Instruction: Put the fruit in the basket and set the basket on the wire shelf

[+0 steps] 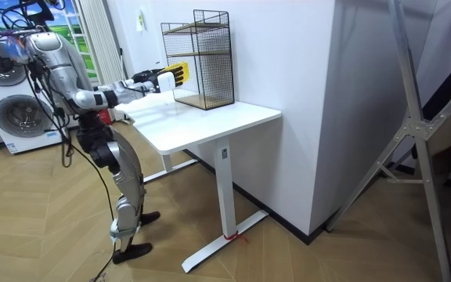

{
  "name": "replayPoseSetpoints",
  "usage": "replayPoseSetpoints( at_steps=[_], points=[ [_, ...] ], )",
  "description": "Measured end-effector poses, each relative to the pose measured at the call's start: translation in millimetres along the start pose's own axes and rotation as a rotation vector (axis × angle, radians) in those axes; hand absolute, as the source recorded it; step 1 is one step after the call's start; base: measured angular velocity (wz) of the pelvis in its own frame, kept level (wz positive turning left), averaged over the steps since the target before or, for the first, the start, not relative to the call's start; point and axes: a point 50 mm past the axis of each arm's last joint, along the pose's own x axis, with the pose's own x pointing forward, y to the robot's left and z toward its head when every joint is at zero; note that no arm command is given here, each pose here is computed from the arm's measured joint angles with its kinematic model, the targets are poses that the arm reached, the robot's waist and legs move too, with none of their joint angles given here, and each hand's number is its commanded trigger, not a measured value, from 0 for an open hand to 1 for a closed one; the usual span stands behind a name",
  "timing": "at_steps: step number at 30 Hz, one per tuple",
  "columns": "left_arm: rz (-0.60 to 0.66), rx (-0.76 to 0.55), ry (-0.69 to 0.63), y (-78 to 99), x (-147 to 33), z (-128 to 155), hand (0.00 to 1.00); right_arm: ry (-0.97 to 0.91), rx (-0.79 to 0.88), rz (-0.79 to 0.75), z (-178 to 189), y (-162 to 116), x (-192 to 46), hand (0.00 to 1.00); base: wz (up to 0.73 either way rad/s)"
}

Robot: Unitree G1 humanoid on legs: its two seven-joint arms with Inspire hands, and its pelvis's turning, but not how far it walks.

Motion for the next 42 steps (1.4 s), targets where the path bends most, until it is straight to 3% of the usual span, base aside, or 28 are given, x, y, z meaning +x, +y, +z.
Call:
replayPoseSetpoints(
  at_steps=[20, 32, 42],
  points=[
    [-0.049, -0.02, 0.004, -10.4, 0.7, -2.0, 0.0, -0.004, -0.032, -0.072, 3.0, -9.8, -0.3, 0.0, 0.07],
    [-0.064, -0.003, 0.023, -15.8, 12.9, 1.6, 0.0, -0.008, -0.034, -0.085, 8.9, -14.3, 9.8, 0.0, 0.0],
    [-0.068, 0.026, 0.077, -18.1, 36.1, -2.4, 0.0, -0.003, -0.049, -0.142, 13.1, -19.1, 21.7, 0.0, -0.01]
  ],
)
